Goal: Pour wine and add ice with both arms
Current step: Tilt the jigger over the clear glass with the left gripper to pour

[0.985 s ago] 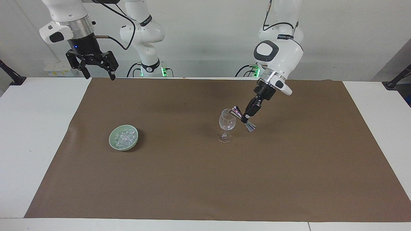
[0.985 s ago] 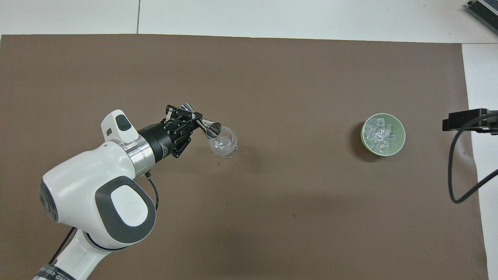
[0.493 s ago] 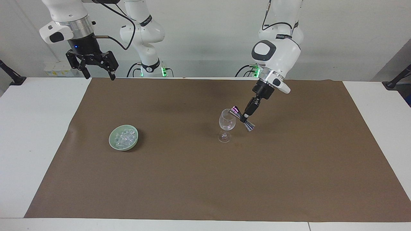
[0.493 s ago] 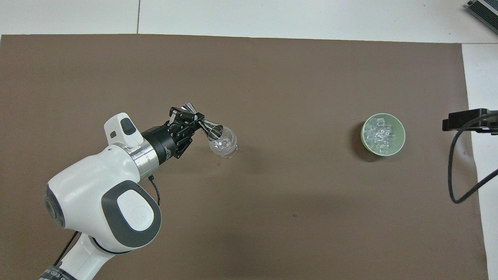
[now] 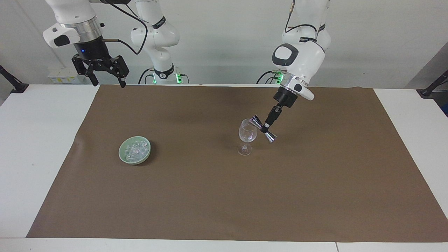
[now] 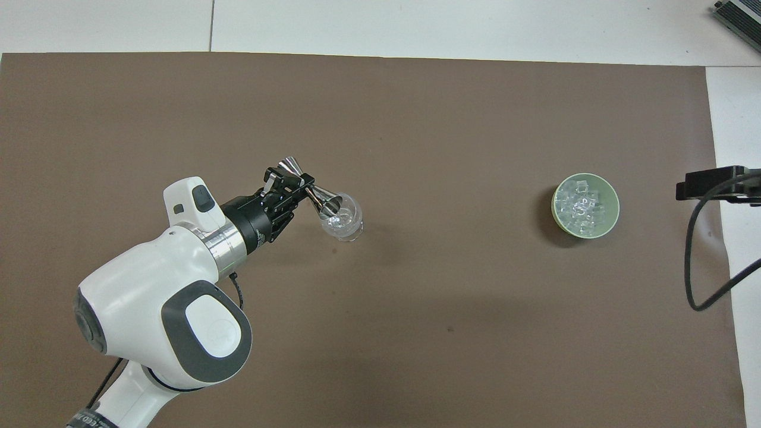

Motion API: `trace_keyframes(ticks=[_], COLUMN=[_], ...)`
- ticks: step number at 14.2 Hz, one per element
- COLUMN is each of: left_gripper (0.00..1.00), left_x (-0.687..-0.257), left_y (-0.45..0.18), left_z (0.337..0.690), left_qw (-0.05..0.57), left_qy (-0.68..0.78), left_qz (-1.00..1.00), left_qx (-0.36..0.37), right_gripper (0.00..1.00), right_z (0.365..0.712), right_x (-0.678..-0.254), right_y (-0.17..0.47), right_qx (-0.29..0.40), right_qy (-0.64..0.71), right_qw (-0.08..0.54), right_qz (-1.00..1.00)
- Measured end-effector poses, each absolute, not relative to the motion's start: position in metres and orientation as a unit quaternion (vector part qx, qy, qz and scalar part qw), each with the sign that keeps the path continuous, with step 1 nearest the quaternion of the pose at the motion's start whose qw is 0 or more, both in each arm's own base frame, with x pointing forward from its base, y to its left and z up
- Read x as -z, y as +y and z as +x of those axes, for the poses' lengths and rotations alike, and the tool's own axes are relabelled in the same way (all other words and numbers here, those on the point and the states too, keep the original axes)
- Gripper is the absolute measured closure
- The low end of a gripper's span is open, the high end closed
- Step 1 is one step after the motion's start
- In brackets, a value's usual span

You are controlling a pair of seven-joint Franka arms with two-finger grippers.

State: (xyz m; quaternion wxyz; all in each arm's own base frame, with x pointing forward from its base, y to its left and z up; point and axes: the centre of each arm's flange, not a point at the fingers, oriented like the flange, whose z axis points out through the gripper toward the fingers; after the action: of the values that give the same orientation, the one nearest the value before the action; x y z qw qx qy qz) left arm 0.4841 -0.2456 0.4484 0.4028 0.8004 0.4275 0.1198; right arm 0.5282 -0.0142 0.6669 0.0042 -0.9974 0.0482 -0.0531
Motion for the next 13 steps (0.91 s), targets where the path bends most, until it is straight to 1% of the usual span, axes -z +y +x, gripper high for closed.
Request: trace_keyframes(ticks=[13], left_gripper=[0.79], left_x=[-0.4548], left_y=[-0.2431], left_z=[0.4835], left_qw=[0.393], left_qy=[0.374], left_qz=[0.821], left_qx=[-0.179], right_gripper=[0.0], right_z=[0.528], right_x=[-0.6664], right_y=[-0.0142], right_qx=[0.052], right_qy=[0.048], right_qw=[0.004], right_qz=[-0.997])
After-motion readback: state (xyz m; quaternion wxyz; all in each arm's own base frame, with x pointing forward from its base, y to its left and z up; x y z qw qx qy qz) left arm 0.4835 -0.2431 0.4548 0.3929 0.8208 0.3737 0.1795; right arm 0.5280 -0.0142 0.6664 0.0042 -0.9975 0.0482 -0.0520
